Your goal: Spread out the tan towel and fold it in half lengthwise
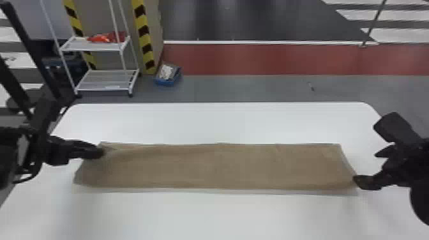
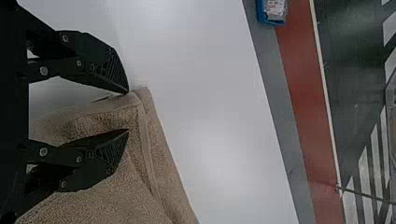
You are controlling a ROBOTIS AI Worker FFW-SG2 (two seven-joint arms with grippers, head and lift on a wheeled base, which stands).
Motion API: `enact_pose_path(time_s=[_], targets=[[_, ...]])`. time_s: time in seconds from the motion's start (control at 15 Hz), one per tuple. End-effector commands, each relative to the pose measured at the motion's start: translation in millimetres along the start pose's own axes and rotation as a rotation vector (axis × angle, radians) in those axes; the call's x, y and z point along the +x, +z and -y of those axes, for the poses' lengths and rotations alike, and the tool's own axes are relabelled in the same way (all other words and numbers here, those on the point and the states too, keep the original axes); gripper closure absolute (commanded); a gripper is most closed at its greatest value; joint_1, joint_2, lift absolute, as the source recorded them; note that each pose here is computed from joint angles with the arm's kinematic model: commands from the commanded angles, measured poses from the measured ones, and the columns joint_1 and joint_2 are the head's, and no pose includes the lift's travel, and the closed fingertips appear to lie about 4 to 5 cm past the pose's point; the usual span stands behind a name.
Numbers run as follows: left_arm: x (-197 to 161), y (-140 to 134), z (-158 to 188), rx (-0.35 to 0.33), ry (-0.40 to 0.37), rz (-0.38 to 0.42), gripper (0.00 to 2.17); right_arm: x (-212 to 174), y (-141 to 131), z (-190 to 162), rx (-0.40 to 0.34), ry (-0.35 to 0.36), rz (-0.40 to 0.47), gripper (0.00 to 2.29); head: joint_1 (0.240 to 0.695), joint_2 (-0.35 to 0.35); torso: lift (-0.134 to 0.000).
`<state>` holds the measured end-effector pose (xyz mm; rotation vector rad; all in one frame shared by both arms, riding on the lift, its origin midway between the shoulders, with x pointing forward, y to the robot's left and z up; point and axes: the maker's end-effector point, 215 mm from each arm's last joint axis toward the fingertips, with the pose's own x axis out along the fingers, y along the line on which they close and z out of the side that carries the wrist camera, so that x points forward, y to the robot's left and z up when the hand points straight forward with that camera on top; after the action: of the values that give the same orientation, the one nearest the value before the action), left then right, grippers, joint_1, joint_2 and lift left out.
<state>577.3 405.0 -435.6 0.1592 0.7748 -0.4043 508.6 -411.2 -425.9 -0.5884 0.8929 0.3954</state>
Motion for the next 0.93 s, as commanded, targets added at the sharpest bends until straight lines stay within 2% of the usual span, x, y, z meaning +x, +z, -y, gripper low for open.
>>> enact_pose_path(time_s=[0.0,0.33,0.47,0.6,0.87], targets=[[-1,6,1,0.002,-0.005,0.028,0.78,0,-1,0,0.002,-0.002,-0.002,0.07,0.695,-0.006,-0.128],[1,5,7,0.002,-0.018,0.032,0.79,1,-5,0,0.005,-0.002,-0.006,0.07,0.695,-0.014,-0.128],[-2,11,6,0.002,-0.023,0.062,0.79,1,-6,-2,0.005,0.000,-0.008,0.07,0.695,-0.015,-0.128],[-8,15,-2,-0.024,-0.010,0.092,1.40,1,-7,-2,0.007,0.001,-0.009,0.07,0.695,-0.016,-0.128],[-11,11,-3,-0.055,-0.013,0.107,1.44,2,-7,-4,0.008,0.004,-0.008,0.07,0.695,-0.008,-0.128]])
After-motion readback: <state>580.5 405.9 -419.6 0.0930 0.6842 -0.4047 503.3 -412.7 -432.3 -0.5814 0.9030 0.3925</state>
